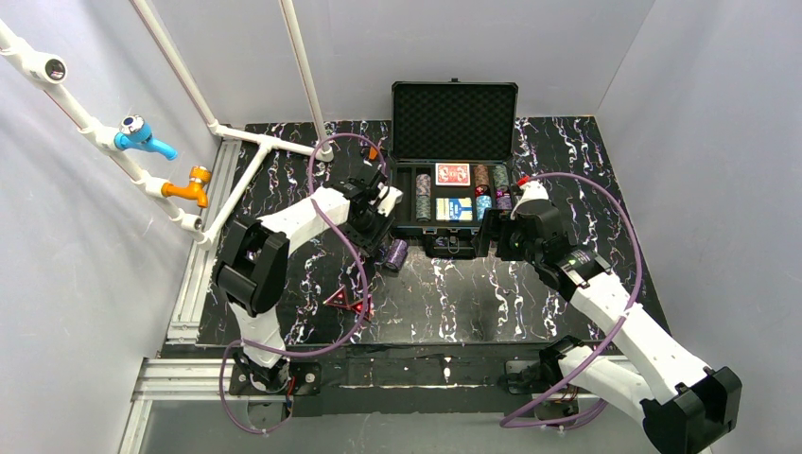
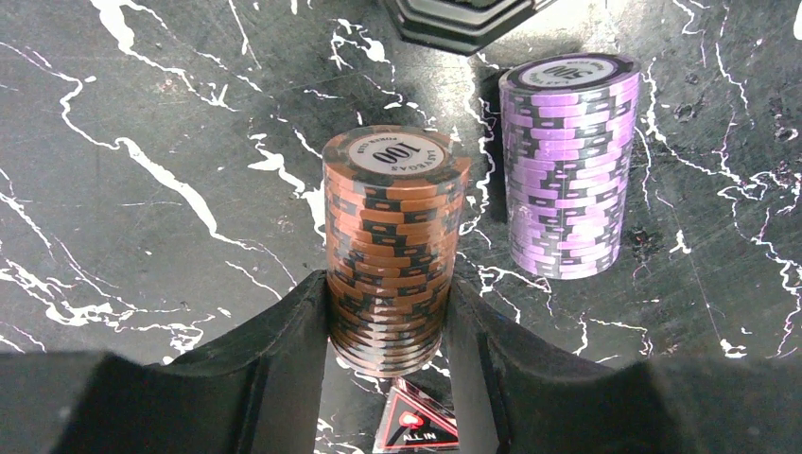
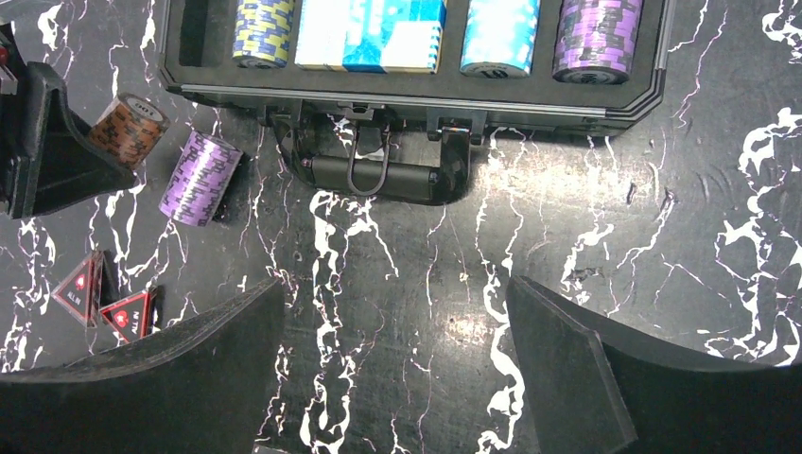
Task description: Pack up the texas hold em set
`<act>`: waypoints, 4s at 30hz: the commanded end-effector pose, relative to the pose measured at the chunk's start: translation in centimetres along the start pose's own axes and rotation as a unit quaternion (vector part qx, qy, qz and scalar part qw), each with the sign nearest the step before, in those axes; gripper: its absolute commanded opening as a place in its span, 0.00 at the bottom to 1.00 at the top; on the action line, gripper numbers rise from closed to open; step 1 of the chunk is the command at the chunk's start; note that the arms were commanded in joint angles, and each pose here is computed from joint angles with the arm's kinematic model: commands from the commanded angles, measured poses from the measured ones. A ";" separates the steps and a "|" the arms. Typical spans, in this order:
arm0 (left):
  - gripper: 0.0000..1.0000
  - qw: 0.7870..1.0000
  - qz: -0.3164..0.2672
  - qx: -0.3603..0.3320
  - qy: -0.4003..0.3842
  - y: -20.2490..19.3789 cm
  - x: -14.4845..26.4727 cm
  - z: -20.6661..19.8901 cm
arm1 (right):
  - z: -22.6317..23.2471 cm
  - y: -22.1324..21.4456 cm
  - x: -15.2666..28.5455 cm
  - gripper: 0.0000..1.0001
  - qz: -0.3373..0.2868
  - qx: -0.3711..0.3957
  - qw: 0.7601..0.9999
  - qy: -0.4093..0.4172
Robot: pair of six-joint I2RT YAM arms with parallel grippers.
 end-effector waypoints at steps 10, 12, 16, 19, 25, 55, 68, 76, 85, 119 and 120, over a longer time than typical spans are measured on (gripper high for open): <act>0.00 0.997 -0.067 0.031 -0.039 1.0 4.4 0.8 | 0.1 0.0 -0.2 0.94 -0.018 -0.011 1.000 0.006; 0.00 0.996 -0.071 0.032 -0.042 1.0 4.6 0.8 | 0.1 0.0 -0.2 0.94 -0.018 -0.012 1.000 0.006; 0.00 0.995 -0.079 0.039 -0.048 1.2 5.0 0.9 | 0.1 -0.1 0.0 0.94 -0.018 -0.013 1.000 0.006; 0.00 0.994 -0.084 0.048 -0.055 1.5 5.5 1.0 | 0.0 -0.1 0.0 0.94 -0.020 -0.013 1.000 0.004; 0.00 0.991 -0.105 0.056 -0.069 2.3 7.2 1.0 | 0.0 0.1 0.0 0.94 -0.027 -0.016 1.000 0.001; 0.00 0.966 -0.144 0.200 -0.077 13.5 6.8 -1.0 | -0.5 0.5 0.7 0.94 -0.062 -0.033 0.997 -0.022; 0.00 0.954 -0.154 0.247 -0.069 16.7 3.8 -1.6 | -0.4 0.4 1.2 0.94 -0.061 -0.031 0.998 -0.013; 0.00 0.951 -0.158 0.259 -0.060 17.5 2.3 -2.0 | -0.5 0.0 1.4 0.94 -0.058 -0.031 0.998 -0.014; 0.01 0.947 -0.166 0.274 -0.036 18.3 1.0 -1.9 | -0.7 -0.3 1.6 0.95 -0.056 -0.030 0.998 -0.017; 0.32 0.960 -0.170 0.223 -0.019 16.3 3.4 -1.6 | -0.8 -0.6 1.8 0.95 -0.055 -0.036 0.998 -0.017; 0.29 0.961 -0.168 0.217 -0.018 15.9 3.5 -1.6 | -0.7 -0.7 1.7 0.95 -0.054 -0.037 0.998 -0.015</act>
Point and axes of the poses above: each gripper's point midway between its finger pads, its own x axis back along the fingers, its own z axis along the line the jaws close on, y = z × x, the point moved 9 cm from there along x, back along the fingers, and after that the axes turned 11 degrees about x, right-handed, at the moved point
